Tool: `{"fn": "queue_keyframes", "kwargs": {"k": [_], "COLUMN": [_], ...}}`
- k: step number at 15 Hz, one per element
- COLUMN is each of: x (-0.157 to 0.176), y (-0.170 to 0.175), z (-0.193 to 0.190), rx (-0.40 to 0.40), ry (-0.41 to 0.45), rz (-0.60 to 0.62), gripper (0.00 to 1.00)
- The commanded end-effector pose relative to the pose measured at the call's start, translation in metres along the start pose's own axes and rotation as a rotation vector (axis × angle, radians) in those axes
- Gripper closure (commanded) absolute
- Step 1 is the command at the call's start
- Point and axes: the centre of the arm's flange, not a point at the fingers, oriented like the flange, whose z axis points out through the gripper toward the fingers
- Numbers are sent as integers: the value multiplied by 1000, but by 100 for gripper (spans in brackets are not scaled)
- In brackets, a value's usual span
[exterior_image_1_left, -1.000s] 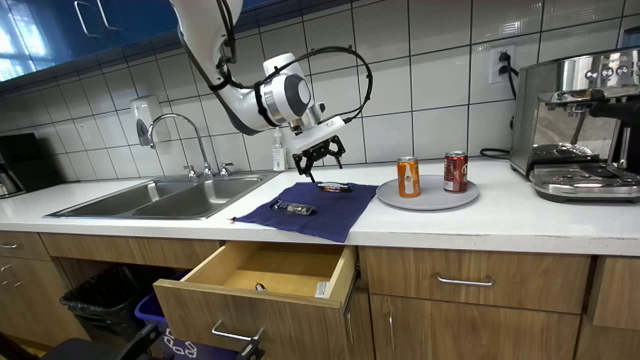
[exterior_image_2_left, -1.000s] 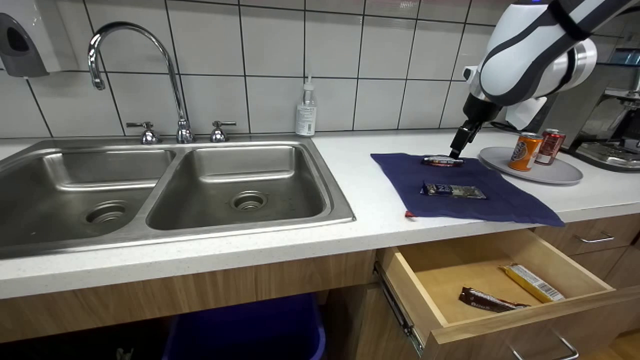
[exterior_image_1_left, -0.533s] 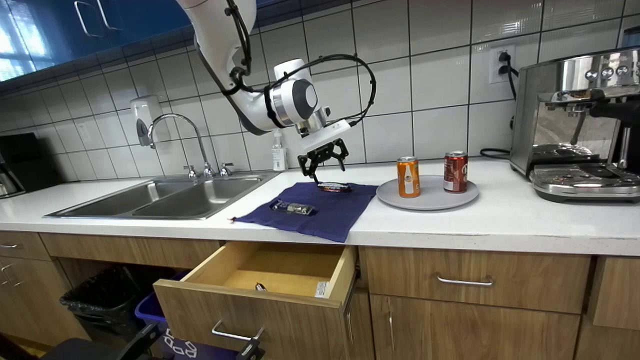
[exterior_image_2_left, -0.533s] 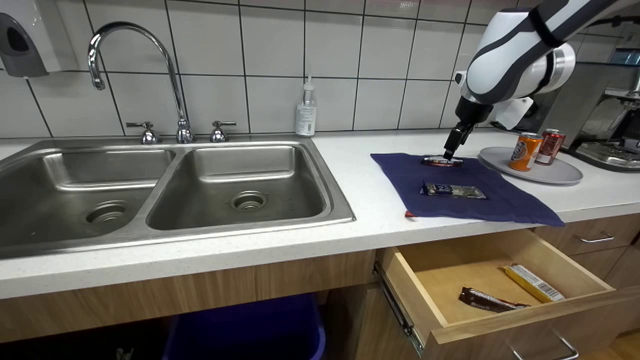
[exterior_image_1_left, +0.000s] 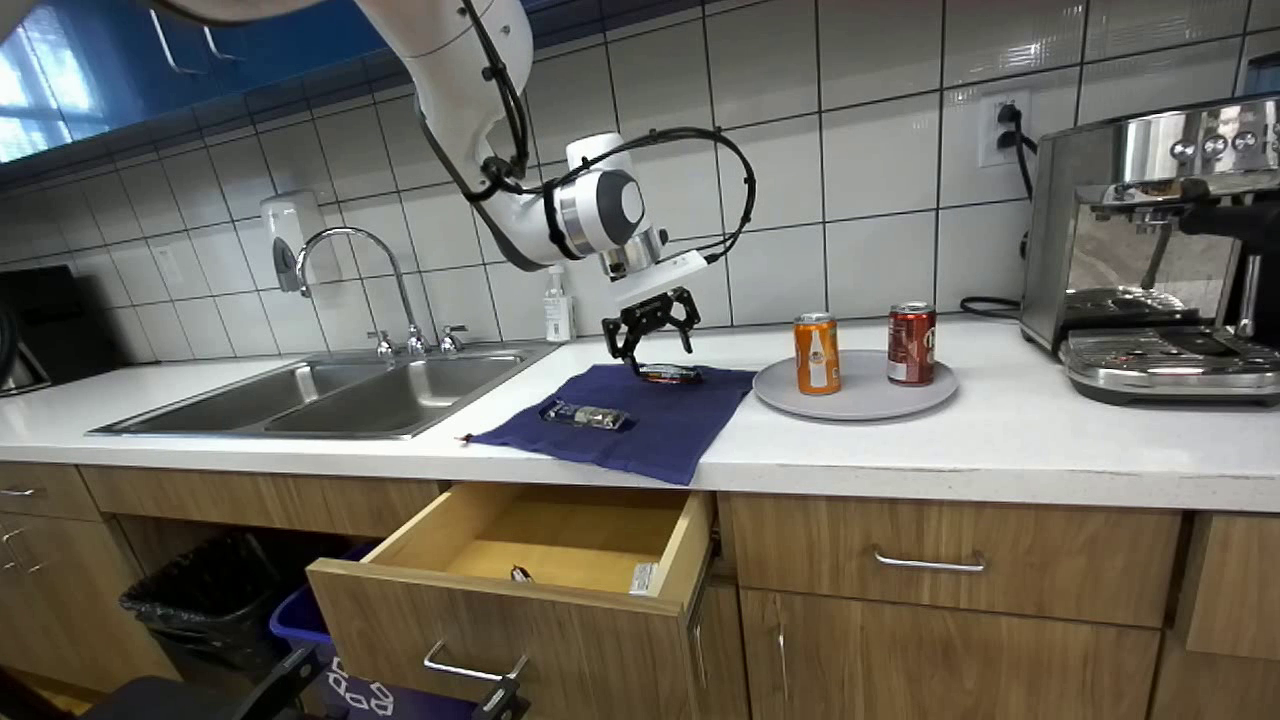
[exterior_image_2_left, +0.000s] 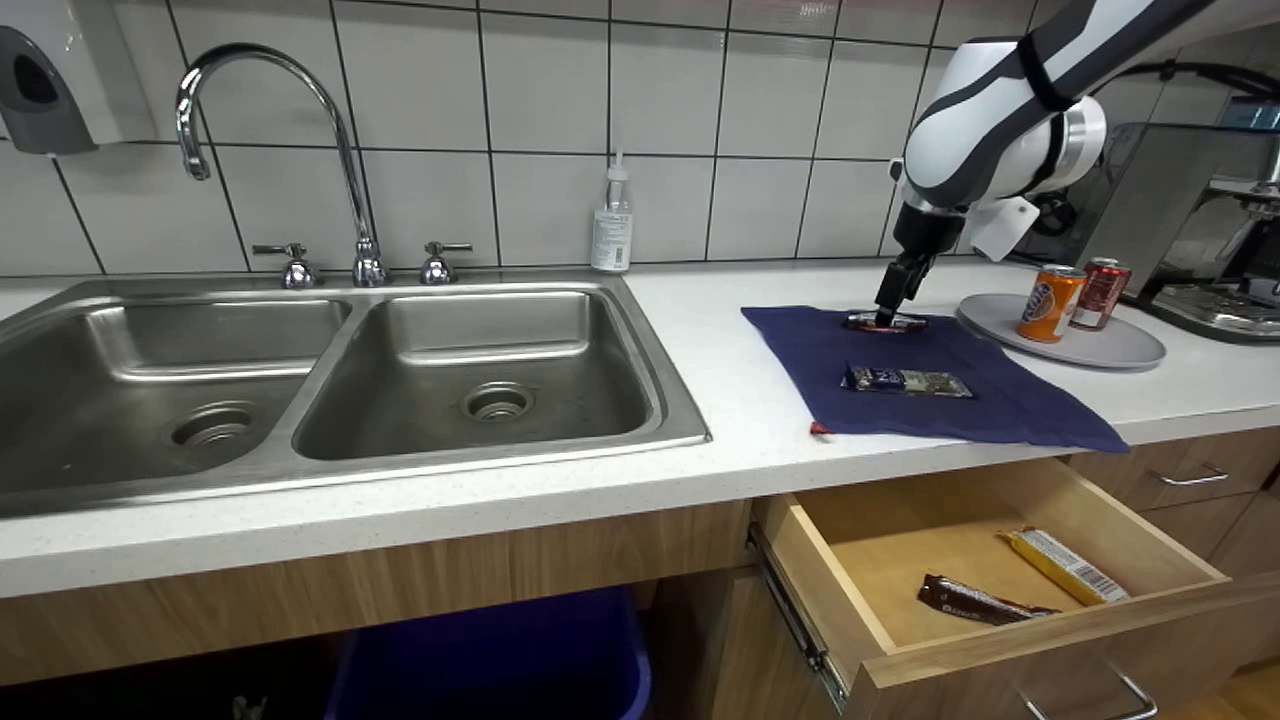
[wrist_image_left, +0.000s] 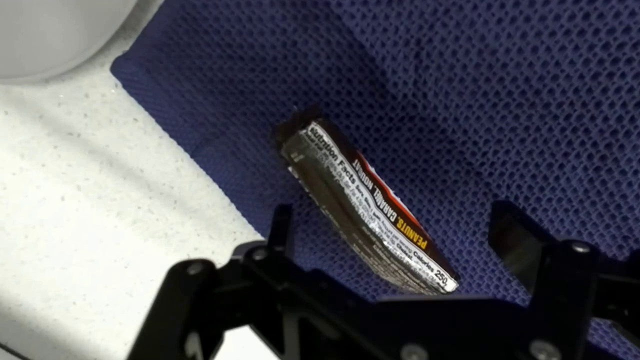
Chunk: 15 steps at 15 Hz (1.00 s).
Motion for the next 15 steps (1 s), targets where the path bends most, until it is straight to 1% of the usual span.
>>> {"fn": "queue_keyframes", "kwargs": {"k": [1,15], "x": [18,36], "y": [21,31], "z": [9,26], "rx": [38,84], "ry": [-11,-42], "rz": [-15,-2], "gripper": [0,0]}}
